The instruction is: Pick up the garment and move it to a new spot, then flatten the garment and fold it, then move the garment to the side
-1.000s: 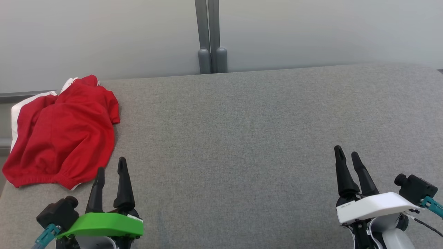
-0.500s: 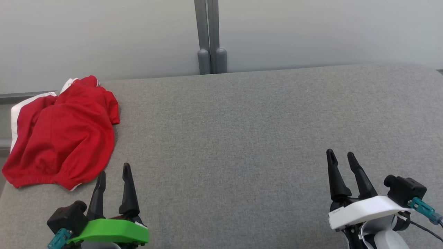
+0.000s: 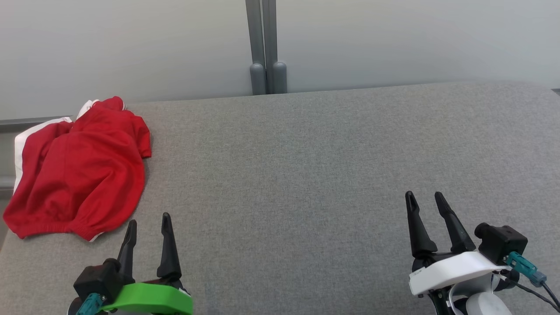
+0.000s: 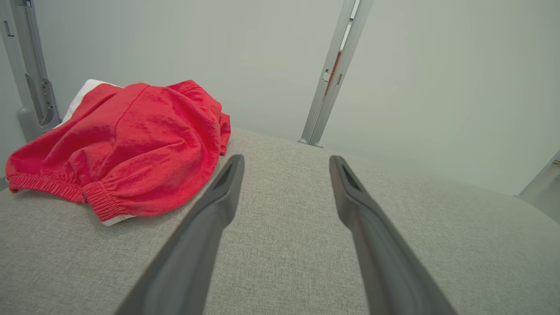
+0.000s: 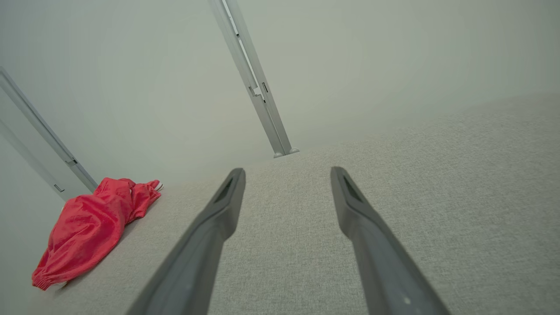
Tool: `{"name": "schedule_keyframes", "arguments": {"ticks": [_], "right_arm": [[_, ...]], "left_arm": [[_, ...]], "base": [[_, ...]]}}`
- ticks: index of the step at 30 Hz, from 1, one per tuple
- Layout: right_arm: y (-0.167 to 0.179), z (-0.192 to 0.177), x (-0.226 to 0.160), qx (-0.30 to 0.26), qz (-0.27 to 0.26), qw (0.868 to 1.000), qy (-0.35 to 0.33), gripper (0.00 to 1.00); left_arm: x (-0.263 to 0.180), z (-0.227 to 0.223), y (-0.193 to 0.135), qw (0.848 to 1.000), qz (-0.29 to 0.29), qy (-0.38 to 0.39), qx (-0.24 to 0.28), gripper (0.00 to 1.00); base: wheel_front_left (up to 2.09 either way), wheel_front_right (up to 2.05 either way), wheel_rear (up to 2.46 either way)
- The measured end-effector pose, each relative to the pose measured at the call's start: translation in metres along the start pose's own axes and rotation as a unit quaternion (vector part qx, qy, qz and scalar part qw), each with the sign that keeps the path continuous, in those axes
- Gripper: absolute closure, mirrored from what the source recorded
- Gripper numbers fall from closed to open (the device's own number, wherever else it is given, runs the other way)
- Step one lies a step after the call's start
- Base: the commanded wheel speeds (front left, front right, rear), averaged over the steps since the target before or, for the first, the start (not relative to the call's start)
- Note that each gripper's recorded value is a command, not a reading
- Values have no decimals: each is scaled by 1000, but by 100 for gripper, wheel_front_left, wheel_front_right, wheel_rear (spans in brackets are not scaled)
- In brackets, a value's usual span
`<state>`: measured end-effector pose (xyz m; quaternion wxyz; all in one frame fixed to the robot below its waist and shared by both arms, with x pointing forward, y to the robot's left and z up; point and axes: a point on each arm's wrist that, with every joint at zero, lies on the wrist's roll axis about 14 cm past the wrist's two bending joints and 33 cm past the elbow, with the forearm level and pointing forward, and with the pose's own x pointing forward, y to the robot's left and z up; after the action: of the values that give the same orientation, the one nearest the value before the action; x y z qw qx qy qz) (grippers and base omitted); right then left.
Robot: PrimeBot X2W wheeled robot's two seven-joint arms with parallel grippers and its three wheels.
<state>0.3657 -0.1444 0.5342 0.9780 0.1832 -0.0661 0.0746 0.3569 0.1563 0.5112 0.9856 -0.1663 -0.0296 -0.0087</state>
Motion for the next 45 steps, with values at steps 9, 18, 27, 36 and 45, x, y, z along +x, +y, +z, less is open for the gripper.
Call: {"name": "schedule_keyframes", "arguments": {"ticks": [9, 18, 27, 36, 45], "right_arm": [[3, -1, -1, -28, 9, 1000, -1, 0], [5, -5, -3, -57, 16, 998, 2, 0], [6, -10, -6, -77, 21, 997, 8, 0], [5, -13, -7, -77, 19, 997, 13, 0], [5, -14, -8, -78, 19, 997, 15, 0]], "left_arm": [[-2, -2, -2, 1000, -5, -3, 30, 0], [-4, -6, -6, 998, -13, -2, 54, 0], [-7, -9, -8, 997, -18, -2, 74, 0], [-10, -14, -4, 997, -11, 8, 71, 0], [-12, -16, -3, 997, -9, 11, 70, 0]], "base": [[0, 0, 0], [0, 0, 0], [0, 0, 0], [0, 0, 0], [0, 0, 0]]}}
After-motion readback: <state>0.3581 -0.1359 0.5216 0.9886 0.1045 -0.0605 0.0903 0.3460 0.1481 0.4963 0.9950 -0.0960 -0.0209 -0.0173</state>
